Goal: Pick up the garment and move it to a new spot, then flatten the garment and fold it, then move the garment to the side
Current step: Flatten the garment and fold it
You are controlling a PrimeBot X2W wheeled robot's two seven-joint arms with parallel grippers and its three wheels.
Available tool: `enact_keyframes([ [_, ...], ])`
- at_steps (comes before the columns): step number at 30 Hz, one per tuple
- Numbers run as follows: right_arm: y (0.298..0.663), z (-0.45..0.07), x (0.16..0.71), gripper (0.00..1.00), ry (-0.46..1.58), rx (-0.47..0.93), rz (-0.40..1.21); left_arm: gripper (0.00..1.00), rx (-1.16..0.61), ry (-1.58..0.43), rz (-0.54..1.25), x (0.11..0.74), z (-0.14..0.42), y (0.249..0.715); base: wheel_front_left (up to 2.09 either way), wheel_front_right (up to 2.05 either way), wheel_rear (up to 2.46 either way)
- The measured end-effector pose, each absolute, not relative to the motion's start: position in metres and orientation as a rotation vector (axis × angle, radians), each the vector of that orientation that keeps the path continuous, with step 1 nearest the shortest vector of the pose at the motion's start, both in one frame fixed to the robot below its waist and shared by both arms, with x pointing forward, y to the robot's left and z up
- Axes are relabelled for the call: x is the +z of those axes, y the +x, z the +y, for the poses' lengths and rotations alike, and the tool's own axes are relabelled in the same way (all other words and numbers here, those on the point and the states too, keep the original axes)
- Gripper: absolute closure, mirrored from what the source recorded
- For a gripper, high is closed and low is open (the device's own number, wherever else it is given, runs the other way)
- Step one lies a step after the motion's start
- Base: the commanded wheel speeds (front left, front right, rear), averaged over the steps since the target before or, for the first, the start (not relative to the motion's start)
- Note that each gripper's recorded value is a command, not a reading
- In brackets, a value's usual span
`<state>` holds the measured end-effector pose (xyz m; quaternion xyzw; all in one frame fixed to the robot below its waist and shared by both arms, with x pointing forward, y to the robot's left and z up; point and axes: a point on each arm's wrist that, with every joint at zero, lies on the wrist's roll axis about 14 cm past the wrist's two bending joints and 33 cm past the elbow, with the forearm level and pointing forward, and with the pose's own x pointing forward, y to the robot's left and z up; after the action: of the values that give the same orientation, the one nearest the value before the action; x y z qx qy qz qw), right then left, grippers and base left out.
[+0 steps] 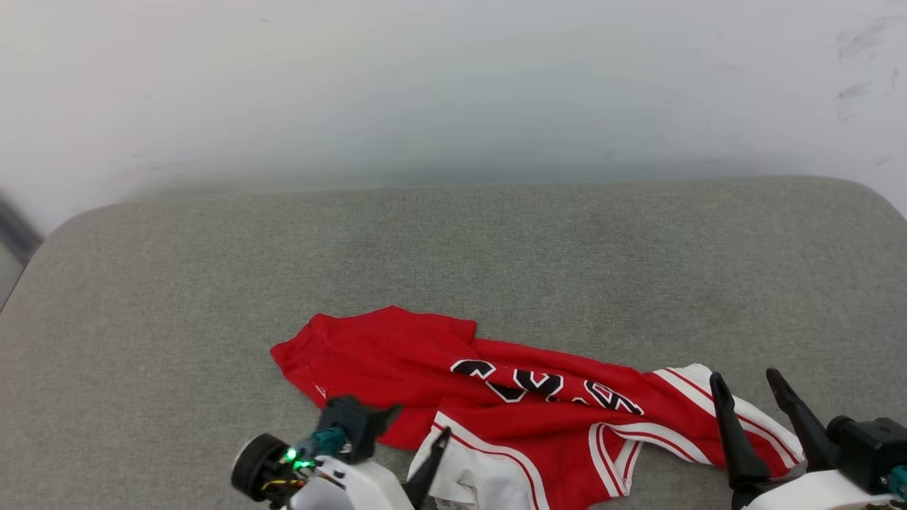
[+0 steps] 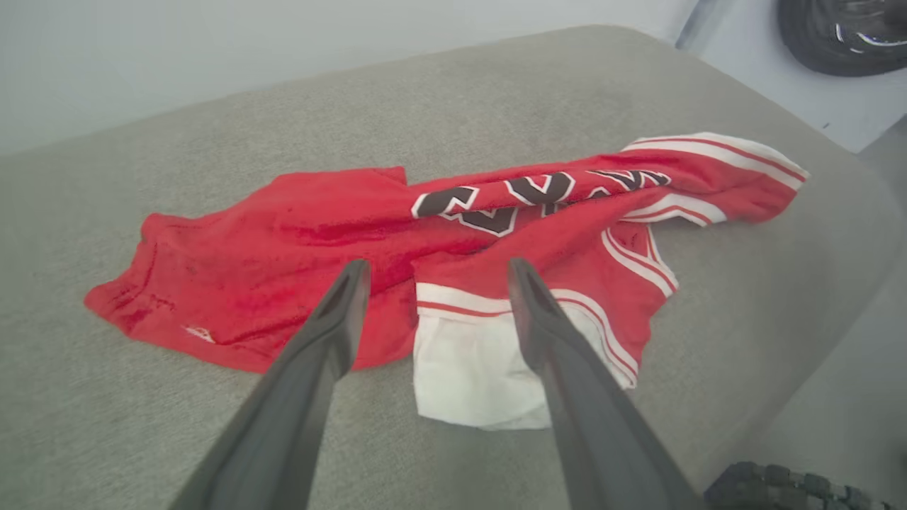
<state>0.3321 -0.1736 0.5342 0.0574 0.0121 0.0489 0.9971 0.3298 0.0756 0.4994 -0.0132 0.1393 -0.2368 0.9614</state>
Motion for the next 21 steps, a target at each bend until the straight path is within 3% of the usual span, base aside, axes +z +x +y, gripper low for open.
enact_keyframes([
  [9,0.337,-0.179,0.527,0.0,0.139,0.075,0.046,0.0,-0.822,0.112,0.505,0.465,0.01,0.301,0.0,0.0,0.0],
  [21,0.359,-0.195,0.507,0.0,0.17,0.019,0.085,0.0,-0.922,0.252,0.847,0.386,0.011,0.296,0.0,0.0,0.0],
])
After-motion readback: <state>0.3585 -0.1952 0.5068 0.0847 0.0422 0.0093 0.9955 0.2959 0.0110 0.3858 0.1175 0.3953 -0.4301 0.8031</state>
